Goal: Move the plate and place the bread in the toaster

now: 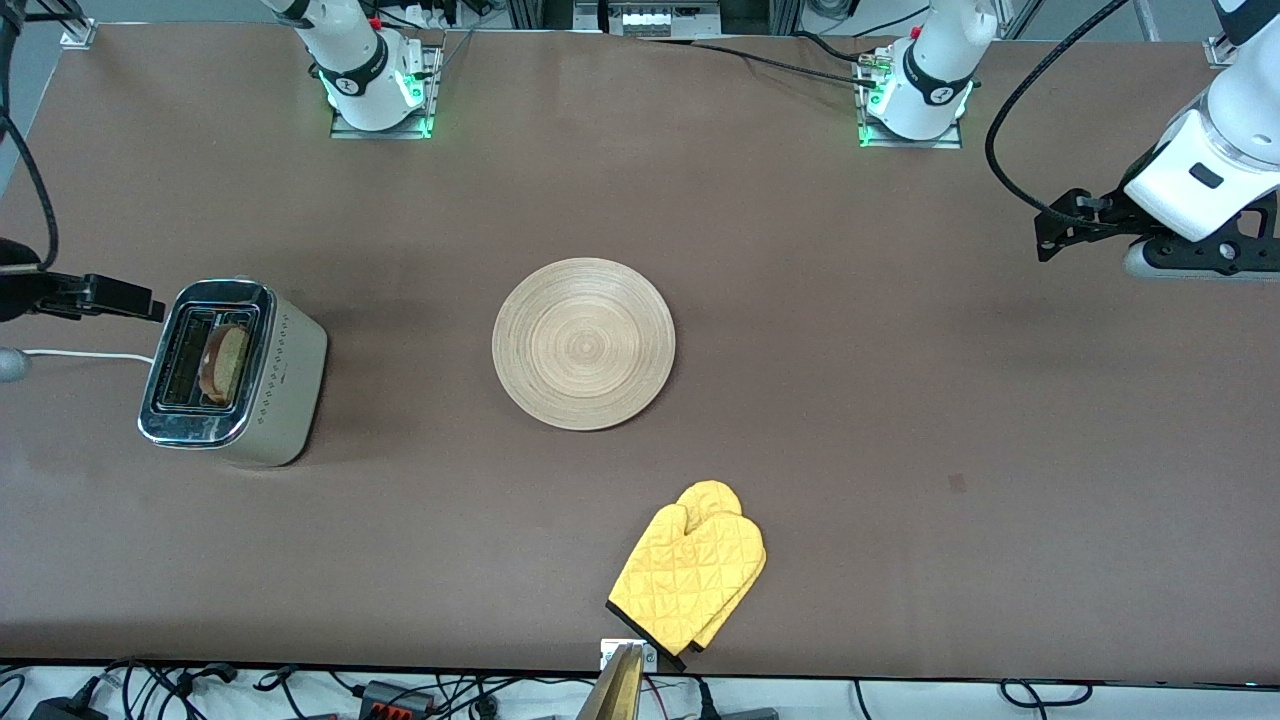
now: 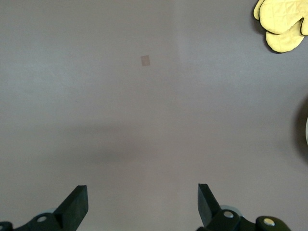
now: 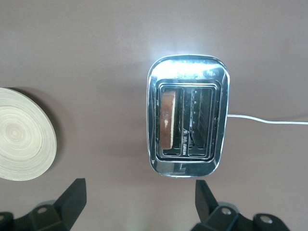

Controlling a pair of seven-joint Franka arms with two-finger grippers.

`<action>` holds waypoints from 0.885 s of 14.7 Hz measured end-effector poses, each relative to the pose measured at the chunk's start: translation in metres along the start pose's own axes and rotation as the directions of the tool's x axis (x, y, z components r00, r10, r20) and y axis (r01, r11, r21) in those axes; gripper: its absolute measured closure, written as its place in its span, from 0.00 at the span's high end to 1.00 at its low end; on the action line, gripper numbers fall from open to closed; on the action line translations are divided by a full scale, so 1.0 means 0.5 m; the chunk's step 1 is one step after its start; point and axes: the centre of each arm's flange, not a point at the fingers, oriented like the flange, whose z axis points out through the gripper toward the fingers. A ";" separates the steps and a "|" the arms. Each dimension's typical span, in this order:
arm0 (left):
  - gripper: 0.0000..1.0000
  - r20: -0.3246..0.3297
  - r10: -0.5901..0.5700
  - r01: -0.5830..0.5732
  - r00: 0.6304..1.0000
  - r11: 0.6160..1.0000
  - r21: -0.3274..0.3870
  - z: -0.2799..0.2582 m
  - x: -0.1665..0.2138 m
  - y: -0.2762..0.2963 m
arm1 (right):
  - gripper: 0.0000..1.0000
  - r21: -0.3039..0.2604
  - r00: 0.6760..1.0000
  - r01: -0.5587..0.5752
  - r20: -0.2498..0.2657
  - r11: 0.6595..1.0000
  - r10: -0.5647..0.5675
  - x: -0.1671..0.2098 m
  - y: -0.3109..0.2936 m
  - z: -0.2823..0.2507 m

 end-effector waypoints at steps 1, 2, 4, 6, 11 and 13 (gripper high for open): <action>1.00 0.000 0.000 0.000 1.000 1.000 0.000 0.000 0.000 0.001 | 1.00 0.003 1.000 -0.001 -0.012 1.000 0.001 -0.013 0.004 -0.004; 1.00 0.000 0.000 0.000 1.000 1.000 0.000 0.000 0.000 0.002 | 1.00 -0.001 0.999 0.001 -0.035 1.000 -0.001 -0.024 0.004 -0.007; 1.00 0.000 -0.001 0.001 1.000 1.000 0.000 0.000 0.000 0.002 | 1.00 -0.021 0.997 0.013 -0.075 1.000 -0.015 -0.043 -0.006 0.001; 1.00 0.000 -0.009 0.009 1.000 1.000 0.000 0.000 0.000 0.002 | 1.00 -0.045 0.997 0.033 -0.073 0.998 -0.036 -0.067 -0.027 0.014; 1.00 0.012 -0.050 0.050 0.999 0.999 0.002 0.002 -0.003 0.008 | 1.00 -0.053 0.997 0.023 -0.070 0.998 -0.027 -0.112 -0.060 0.010; 1.00 0.012 -0.052 0.052 0.999 0.999 0.001 0.002 -0.004 0.010 | 1.00 -0.055 0.997 0.020 -0.074 0.998 -0.024 -0.119 -0.057 0.006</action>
